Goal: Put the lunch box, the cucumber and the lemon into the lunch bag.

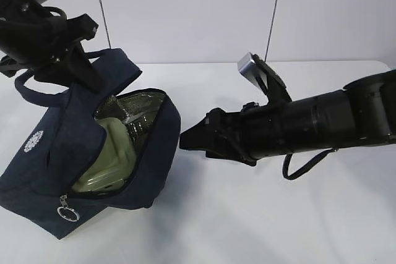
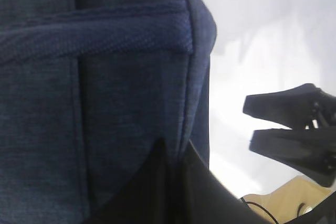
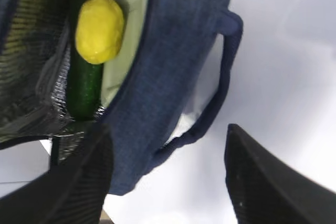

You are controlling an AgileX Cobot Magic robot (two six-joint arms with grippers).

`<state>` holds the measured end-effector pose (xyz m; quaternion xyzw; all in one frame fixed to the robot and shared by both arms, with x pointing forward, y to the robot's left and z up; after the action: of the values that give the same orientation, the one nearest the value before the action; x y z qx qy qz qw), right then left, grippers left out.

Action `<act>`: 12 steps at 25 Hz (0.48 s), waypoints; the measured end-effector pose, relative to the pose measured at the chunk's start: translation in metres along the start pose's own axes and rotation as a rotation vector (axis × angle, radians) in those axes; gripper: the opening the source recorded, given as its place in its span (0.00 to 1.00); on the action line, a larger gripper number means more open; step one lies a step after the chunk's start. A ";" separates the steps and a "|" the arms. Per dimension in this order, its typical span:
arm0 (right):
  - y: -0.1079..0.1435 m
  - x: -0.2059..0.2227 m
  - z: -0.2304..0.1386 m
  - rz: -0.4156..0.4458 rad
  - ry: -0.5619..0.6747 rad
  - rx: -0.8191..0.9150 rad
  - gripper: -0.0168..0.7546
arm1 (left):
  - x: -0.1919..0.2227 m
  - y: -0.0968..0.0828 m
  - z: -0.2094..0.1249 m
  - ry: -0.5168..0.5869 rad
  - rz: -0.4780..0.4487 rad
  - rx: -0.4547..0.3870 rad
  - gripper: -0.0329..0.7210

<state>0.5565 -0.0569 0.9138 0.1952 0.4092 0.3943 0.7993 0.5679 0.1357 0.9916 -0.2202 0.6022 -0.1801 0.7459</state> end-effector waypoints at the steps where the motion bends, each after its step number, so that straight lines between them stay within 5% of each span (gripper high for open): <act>1: -0.002 0.003 -0.003 0.001 0.006 0.010 0.65 | 0.000 0.000 0.000 0.000 0.000 0.000 0.04; 12: -0.010 0.034 -0.020 0.120 0.087 0.078 0.65 | 0.000 0.000 0.000 0.002 0.000 0.000 0.04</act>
<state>0.5567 -0.0364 0.8787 0.2332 0.4461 0.4332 0.7476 0.5676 0.1357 0.9915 -0.2200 0.6029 -0.1803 0.7454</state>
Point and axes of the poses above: a point on each arm's last joint axis where the gripper is mounted, x pointing out along that axis toward the gripper, y along the wrist's bending axis when the last joint is at zero, z = x × y, the point moved 8 cm from there along x, pointing out along that axis toward the gripper, and after that the axes turned 9 degrees about -x, right-handed, at the moved point
